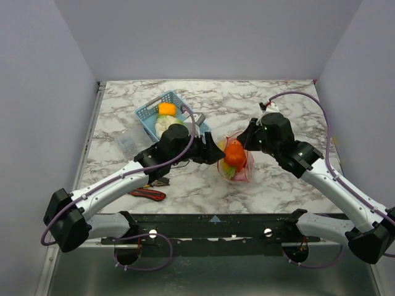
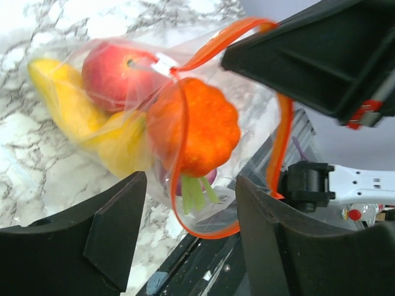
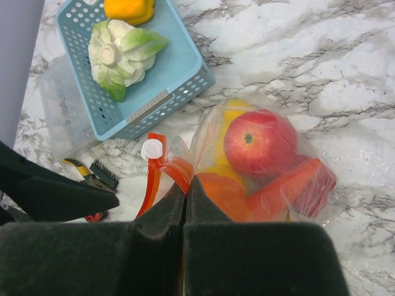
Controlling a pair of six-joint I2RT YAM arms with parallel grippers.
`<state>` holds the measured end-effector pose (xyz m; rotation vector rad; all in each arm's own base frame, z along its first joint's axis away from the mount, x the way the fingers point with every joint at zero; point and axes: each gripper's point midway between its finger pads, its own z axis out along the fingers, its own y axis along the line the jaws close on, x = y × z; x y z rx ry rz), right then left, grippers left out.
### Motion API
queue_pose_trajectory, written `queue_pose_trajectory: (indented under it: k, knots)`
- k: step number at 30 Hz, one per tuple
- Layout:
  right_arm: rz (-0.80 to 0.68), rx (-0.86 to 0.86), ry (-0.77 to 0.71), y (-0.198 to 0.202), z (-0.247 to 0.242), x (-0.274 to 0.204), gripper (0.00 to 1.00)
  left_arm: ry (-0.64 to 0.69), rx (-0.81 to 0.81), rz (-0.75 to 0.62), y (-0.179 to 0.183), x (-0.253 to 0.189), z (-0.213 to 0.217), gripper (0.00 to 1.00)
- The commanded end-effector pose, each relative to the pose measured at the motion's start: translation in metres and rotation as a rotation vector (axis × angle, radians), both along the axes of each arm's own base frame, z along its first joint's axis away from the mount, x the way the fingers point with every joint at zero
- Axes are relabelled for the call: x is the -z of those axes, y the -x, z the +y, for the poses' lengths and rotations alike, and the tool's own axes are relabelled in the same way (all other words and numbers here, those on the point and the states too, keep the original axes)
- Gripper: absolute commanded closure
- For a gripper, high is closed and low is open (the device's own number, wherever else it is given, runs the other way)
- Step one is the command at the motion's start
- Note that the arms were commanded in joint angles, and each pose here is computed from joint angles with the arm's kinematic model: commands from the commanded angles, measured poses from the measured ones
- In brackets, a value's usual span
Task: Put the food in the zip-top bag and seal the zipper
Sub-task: Adjust the zipper food storage bag at the center of the board.
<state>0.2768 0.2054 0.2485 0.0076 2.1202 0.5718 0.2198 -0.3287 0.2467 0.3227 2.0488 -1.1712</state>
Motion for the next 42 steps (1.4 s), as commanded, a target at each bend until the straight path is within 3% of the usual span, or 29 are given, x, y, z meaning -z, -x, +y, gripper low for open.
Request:
queue_pose_trajectory:
  k: [1, 8, 9, 12, 14, 15, 21, 25, 33, 42]
  knots:
    - [-0.036, -0.024, -0.038, 0.003, 0.004, -0.020, 1.00, -0.026, -0.007, 0.082, 0.000, 0.032, -0.002, 0.39]
    - [-0.026, -0.041, 0.003, 0.007, 0.001, -0.012, 0.99, -0.003, 0.056, 0.150, 0.008, 0.050, -0.016, 0.57]
    - [-0.029, -0.041, 0.007, 0.007, 0.000, -0.013, 0.99, 0.000, 0.066, 0.156, 0.009, 0.051, -0.018, 0.65]
    - [-0.041, -0.045, 0.023, 0.007, -0.002, -0.014, 0.99, 0.017, 0.104, 0.161, 0.014, 0.048, -0.023, 0.76]
    - [-0.049, -0.048, 0.047, 0.005, -0.004, -0.014, 0.99, 0.012, 0.111, 0.163, 0.016, 0.046, -0.024, 0.97]
    - [-0.056, -0.045, 0.067, 0.003, -0.006, -0.014, 0.99, 0.013, 0.112, 0.158, 0.015, 0.043, -0.024, 1.00]
    - [-0.119, 0.007, 0.222, -0.011, -0.028, -0.032, 0.99, 0.120, 0.186, 0.116, 0.026, -0.017, -0.034, 1.00]
    - [-0.128, -0.092, 0.262, -0.010, -0.018, -0.041, 0.99, 0.201, 0.164, 0.115, 0.034, -0.046, -0.035, 1.00]
    - [0.063, -0.412, 0.120, 0.024, 0.047, 0.026, 0.99, 0.410, -0.111, 0.380, 0.022, -0.006, -0.011, 1.00]
    - [0.022, -0.542, 0.009, 0.048, 0.069, -0.004, 0.99, 0.448, -0.110, 0.319, 0.020, -0.034, -0.011, 1.00]
